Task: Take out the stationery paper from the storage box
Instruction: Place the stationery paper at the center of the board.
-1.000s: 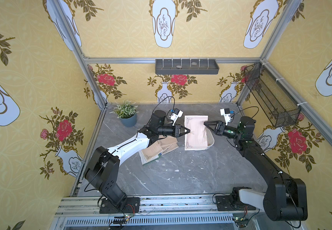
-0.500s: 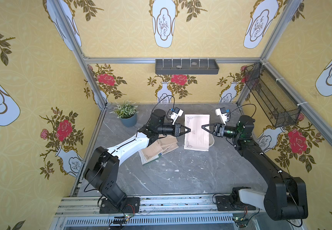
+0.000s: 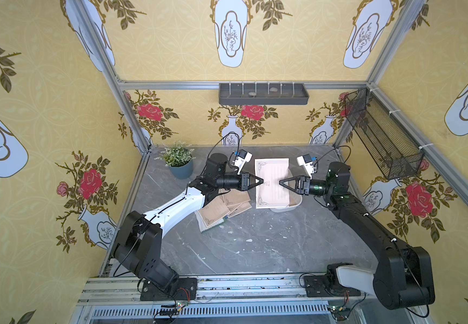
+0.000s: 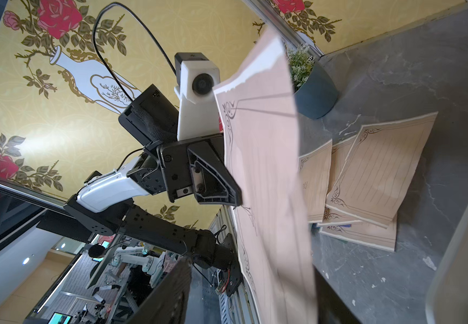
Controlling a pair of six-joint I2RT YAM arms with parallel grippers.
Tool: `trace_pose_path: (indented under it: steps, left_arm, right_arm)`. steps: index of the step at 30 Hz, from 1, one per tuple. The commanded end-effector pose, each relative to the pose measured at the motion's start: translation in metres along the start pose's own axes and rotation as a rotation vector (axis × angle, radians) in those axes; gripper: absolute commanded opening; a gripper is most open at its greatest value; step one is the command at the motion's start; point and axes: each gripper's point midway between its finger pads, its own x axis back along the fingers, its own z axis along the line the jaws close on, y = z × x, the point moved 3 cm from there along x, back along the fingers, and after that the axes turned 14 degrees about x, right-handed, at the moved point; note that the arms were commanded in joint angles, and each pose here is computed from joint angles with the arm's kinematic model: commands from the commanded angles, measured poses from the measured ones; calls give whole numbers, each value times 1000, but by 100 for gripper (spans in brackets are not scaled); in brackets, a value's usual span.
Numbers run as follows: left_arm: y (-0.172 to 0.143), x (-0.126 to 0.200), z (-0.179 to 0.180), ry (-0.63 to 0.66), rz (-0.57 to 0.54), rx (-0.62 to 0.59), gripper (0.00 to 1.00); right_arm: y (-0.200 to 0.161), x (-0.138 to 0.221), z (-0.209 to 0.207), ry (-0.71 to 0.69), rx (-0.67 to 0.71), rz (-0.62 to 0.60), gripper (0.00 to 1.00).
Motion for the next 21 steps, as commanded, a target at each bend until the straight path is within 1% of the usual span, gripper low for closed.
trace_pose_path:
  steps: [1, 2, 5, 6, 8, 12, 13, 15, 16, 17, 21]
  left_arm:
    - [1, 1, 1, -3, -7, -19, 0]
    - [1, 1, 1, -2, -8, -17, 0]
    - [1, 3, 3, 4, -12, -15, 0]
    - [1, 4, 2, 6, -16, -16, 0]
    - [1, 5, 3, 9, -21, -15, 0]
    - [1, 9, 6, 17, -27, -9, 0]
    - [1, 10, 7, 22, -31, -6, 0]
    - [2, 13, 9, 29, -38, -4, 0]
    - [2, 14, 10, 32, -40, -3, 0]
    - [2, 14, 11, 35, -43, 0, 0]
    - [2, 17, 12, 42, -49, 5, 0]
  right_arm:
    - [-3, -8, -1, -3, 22, 25, 50]
    - [-4, -11, -1, -1, 26, 32, 41]
    - [-5, -13, -6, -31, 19, 40, 6]
    - [-4, -12, -9, -56, 13, 38, 0]
    - [-4, -12, -12, -89, 12, 39, 0]
    - [-1, -10, -8, -89, 27, 32, 0]
    - [-2, -10, -8, -91, 25, 33, 3]
    - [-2, -10, -8, -90, 19, 38, 29]
    - [-3, -10, -9, -88, 12, 42, 38]
    - [-4, -11, -9, -80, 10, 45, 41]
    - [-7, -12, -11, -74, -2, 52, 41]
